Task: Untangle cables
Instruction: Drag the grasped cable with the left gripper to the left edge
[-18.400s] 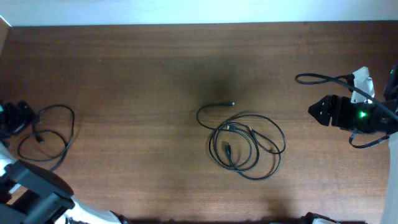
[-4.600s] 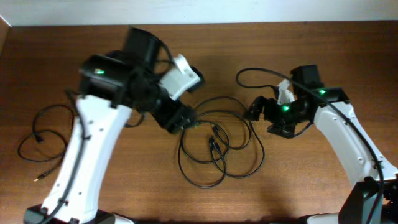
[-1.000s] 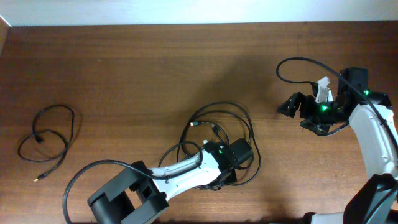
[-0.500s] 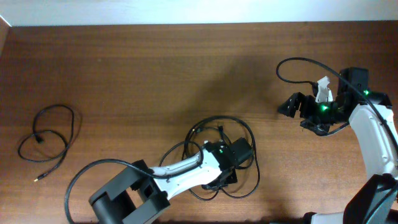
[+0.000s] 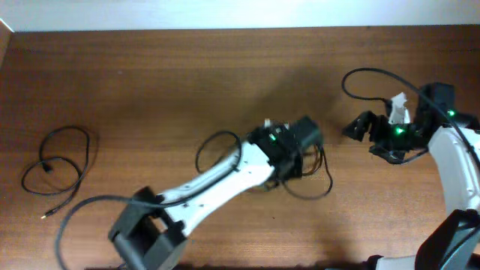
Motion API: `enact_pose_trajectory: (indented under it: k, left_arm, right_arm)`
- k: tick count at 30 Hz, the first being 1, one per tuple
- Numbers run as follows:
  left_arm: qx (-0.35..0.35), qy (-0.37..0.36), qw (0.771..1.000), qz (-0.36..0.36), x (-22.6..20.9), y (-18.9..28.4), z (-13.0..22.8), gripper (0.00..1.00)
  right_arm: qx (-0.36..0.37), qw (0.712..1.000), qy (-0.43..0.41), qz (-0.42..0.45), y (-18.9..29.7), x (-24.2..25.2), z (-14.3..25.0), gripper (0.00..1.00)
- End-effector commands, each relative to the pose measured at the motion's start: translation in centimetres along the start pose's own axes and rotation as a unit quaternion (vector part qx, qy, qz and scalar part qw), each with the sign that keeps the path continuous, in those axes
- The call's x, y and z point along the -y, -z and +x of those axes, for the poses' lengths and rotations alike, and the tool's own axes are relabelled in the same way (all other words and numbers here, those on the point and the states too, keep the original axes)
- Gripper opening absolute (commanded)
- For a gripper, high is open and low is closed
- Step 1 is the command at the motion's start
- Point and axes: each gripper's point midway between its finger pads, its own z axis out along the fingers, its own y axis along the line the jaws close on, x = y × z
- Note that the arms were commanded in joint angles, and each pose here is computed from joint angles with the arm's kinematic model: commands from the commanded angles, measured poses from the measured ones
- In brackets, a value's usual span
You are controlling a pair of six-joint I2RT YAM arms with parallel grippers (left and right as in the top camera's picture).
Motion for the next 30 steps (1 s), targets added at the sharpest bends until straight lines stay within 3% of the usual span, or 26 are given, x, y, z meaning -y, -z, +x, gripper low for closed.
enact_pose_trajectory:
  k: [1, 9, 15, 19, 24, 30]
  left_arm:
    - [0.094, 0.007, 0.995, 0.031, -0.7, 6.1, -5.2, 0.00]
    - [0.174, 0.099, 0.978, 0.049, -6.6, 12.2, -10.6, 0.00]
    - [0.235, 0.120, 0.964, 0.026, -12.3, 16.1, -13.3, 0.00]
    - [0.268, 0.133, 0.954, -0.009, -16.6, 18.1, -14.5, 0.00]
    - [0.273, 0.218, 0.932, -0.095, -25.2, 19.5, -14.3, 0.00]
    - [0.295, 0.280, 0.903, -0.139, -32.5, 21.2, -14.9, 0.00]
  right_arm:
    - [0.013, 1.000, -0.025, 0.005, 1.0, 1.7, -0.5, 0.99]
    - [0.031, 0.998, -0.052, 0.008, 2.1, 3.5, -1.2, 0.99]
    - [0.032, 0.998, -0.053, 0.008, 2.1, 3.5, -1.2, 0.99]
    - [0.032, 0.998, -0.053, 0.008, 2.1, 3.5, -1.2, 0.99]
    - [0.031, 0.998, -0.053, 0.008, 2.1, 3.5, -1.1, 0.99]
    - [0.030, 0.998, -0.054, 0.008, 2.1, 3.5, -1.1, 0.99]
